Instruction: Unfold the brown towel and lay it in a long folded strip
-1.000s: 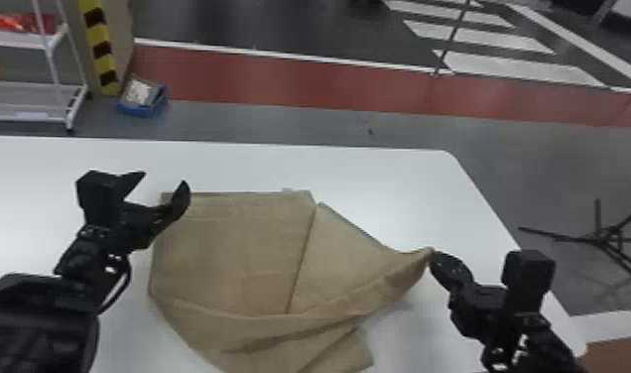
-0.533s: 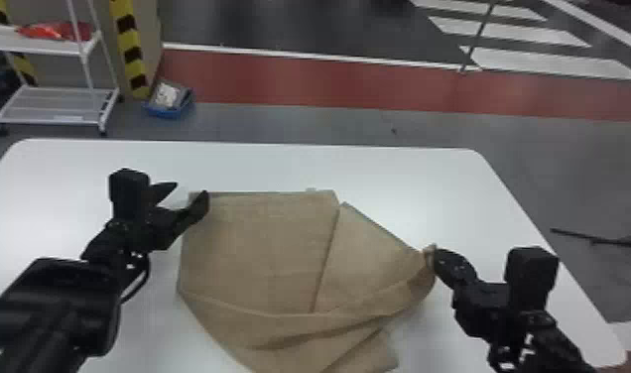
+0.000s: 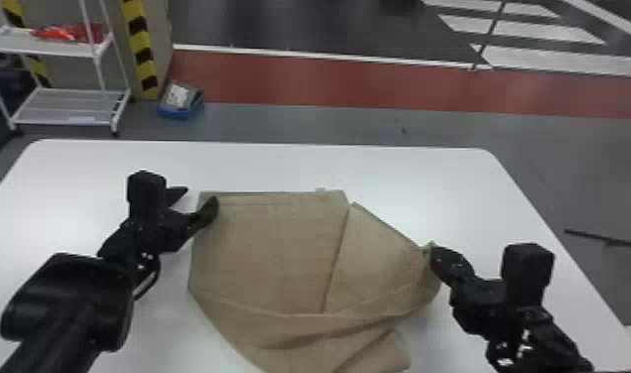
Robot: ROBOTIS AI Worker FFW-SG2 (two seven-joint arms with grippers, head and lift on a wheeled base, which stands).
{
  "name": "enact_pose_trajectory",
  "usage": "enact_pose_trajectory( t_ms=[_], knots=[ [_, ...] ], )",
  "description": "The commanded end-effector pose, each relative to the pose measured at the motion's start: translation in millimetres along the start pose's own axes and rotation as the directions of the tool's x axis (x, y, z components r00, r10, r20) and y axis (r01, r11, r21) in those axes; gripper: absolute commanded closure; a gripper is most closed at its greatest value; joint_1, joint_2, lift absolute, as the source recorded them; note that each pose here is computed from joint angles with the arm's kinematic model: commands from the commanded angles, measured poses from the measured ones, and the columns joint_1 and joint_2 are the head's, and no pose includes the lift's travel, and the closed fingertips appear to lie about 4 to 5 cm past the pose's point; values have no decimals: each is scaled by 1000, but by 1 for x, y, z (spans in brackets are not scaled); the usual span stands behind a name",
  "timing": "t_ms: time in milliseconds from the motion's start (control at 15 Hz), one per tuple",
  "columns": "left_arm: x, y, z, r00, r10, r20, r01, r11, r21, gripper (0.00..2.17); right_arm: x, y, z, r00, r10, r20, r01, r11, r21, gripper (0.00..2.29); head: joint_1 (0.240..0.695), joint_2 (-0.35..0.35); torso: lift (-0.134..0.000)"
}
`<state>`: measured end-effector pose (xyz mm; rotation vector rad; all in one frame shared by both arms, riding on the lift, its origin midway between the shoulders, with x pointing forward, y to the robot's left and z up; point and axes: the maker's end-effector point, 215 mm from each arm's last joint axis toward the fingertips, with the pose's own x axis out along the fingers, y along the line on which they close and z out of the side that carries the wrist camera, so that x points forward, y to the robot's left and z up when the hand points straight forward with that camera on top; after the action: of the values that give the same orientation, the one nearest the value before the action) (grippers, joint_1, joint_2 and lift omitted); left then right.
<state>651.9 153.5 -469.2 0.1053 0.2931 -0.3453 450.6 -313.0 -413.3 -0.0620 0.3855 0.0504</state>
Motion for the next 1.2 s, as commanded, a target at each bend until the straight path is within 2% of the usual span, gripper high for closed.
enact_pose_trajectory(
  t_ms=[0, 400, 467, 667, 733, 933, 1000, 1133],
  knots=[
    [1, 0, -2, 1000, 1, -7, -1, 1000, 17, 579, 2, 3, 0, 1000, 5, 0, -5, 1000, -1, 1305, 695, -158, -119],
    [2, -4, -3, 1000, -6, -10, 6, 1000, 24, 606, 8, 10, -4, 1000, 19, -8, -19, 1000, -7, 1305, 695, -151, -119],
    [2, -5, -3, 1000, -7, -12, 8, 1000, 31, 694, 9, 9, -3, 1000, 18, -7, -19, 1000, -7, 1305, 695, -151, -119],
    [1, -7, -7, 1000, -8, -15, 8, 999, 34, 1177, 10, 10, -2, 1000, 20, -5, -20, 1000, -7, 1305, 695, -152, -119],
    [-1, -7, -6, 1000, -5, -9, 6, 1000, 24, 1396, 12, 9, -1, 1000, 19, -4, -19, 1000, -6, 1305, 695, -152, -119],
    [-22, -16, 8, 999, -10, 48, 12, 999, -33, 1420, 17, 11, 4, 1000, 21, 3, -21, 1000, -4, 1305, 695, -152, -119],
    [-35, -4, 5, 999, 17, 36, -15, 998, -63, 1420, 19, 12, 6, 1000, 23, 4, -23, 1000, -5, 1305, 695, -152, -119],
    [-69, 23, 23, 995, 78, 67, -69, 989, -134, 1420, 26, 16, 24, 999, 29, 20, -29, 999, -14, 1305, 695, -144, -119]
  ],
)
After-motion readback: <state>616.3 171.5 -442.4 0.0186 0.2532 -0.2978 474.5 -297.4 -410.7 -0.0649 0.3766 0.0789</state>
